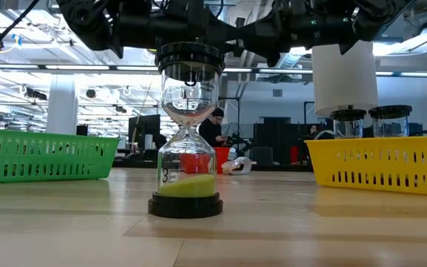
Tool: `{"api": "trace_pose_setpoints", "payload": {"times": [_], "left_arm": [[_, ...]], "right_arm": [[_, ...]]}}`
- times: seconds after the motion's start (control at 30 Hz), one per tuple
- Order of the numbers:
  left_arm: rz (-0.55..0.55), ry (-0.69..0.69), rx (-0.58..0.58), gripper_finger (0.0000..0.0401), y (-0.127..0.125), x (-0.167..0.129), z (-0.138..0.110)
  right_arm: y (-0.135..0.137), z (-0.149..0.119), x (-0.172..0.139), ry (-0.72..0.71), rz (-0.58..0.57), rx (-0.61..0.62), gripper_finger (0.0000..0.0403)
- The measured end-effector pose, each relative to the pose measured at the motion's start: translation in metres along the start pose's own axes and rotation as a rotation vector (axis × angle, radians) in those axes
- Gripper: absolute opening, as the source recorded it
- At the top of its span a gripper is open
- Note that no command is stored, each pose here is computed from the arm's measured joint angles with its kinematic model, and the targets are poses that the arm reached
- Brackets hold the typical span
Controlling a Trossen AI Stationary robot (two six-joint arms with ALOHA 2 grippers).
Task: Pick & Place Office items
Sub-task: Put the black digital clock into the red bin
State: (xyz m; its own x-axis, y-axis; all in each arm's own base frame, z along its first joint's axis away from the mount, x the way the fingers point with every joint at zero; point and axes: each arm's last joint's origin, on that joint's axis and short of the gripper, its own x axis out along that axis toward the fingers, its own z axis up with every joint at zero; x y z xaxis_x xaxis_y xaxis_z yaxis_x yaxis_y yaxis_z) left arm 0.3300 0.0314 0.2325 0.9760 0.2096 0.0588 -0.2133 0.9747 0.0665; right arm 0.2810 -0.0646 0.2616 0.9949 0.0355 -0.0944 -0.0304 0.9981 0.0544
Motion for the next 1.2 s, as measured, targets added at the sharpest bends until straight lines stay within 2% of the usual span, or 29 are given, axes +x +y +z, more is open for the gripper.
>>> {"api": "trace_pose_setpoints", "payload": {"times": [0.23,0.43,0.73,0.93,1.2], "left_arm": [[-0.002,-0.004,-0.001,0.0272,0.0,0.0,0.001],[-0.004,0.011,-0.001,0.0263,-0.001,0.002,-0.003],[-0.008,0.002,0.0,0.0243,-0.001,0.002,-0.002],[-0.076,-0.01,-0.003,0.0227,-0.002,0.002,-0.001],[-0.083,0.006,-0.005,0.023,-0.004,0.001,-0.003]], "right_arm": [[0.004,0.0,0.001,-0.001,0.011,-0.001,0.0153],[0.01,0.005,0.002,-0.051,0.034,-0.017,0.0153],[0.017,0.005,0.004,-0.051,0.054,-0.019,0.0153],[0.018,0.004,0.004,-0.045,0.062,-0.018,0.0152],[0.014,-0.006,0.015,-0.031,0.035,-0.015,0.0153]]}}
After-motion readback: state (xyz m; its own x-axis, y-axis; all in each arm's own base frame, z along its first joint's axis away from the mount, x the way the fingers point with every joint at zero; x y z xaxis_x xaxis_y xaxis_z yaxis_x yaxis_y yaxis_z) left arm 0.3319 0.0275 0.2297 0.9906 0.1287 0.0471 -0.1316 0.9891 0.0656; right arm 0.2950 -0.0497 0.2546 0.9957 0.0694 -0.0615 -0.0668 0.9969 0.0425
